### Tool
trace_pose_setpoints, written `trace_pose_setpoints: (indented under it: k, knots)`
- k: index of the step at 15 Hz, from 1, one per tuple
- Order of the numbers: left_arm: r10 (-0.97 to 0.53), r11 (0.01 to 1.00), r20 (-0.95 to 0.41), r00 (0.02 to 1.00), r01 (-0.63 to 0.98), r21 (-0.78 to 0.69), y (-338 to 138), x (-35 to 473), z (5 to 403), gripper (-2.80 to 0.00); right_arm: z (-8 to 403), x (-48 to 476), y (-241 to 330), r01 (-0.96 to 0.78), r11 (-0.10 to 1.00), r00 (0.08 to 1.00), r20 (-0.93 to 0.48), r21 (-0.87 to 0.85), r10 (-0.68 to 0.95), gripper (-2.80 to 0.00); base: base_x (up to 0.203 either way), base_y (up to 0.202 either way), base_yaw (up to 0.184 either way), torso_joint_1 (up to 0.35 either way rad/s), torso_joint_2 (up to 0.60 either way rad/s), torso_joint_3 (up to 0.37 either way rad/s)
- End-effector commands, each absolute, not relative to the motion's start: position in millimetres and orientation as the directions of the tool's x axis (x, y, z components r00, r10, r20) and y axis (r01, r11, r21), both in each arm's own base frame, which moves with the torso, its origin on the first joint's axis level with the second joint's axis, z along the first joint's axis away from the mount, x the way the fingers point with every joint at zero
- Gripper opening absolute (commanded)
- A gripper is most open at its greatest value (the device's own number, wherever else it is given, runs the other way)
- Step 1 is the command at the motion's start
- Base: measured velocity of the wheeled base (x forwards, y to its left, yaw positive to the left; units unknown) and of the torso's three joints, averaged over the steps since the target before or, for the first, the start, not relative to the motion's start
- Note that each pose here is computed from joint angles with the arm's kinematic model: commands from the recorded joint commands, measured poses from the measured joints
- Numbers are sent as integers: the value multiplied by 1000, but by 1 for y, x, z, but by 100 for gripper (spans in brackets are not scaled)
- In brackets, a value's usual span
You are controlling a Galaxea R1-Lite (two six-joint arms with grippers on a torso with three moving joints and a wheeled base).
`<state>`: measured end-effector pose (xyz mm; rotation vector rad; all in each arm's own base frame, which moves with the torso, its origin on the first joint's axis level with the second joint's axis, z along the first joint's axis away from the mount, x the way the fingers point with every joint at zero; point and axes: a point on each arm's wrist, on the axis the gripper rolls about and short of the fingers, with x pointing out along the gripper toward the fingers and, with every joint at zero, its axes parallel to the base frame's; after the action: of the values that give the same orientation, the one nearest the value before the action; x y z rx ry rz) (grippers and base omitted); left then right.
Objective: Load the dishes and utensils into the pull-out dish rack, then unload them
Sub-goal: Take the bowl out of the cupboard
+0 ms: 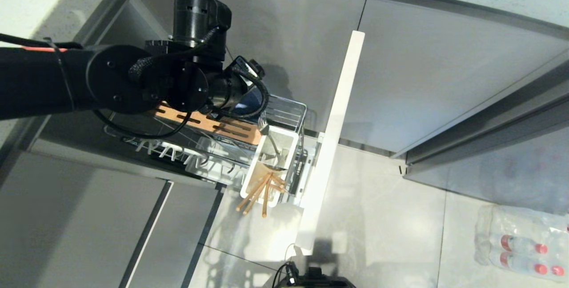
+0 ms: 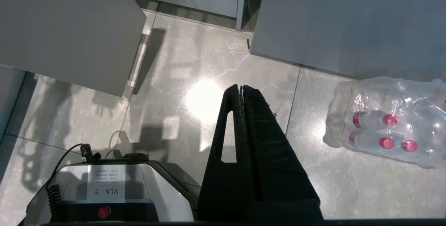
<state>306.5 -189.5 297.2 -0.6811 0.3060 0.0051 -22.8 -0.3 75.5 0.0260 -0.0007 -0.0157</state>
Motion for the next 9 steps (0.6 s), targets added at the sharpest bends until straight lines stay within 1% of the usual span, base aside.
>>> trace_pose_setpoints:
  k: [1, 9]
  knots:
    - [-88, 783, -290, 953, -114, -612, -191, 310, 292, 0, 75, -23, 0, 17, 999, 1000, 0, 27, -17, -280, 0, 0, 0, 0, 0, 0]
    - [-69, 791, -303, 951, -133, -597, -189, 322, 284, 0, 75, -23, 0, 16, 1000, 1000, 0, 27, -16, -280, 0, 0, 0, 0, 0, 0]
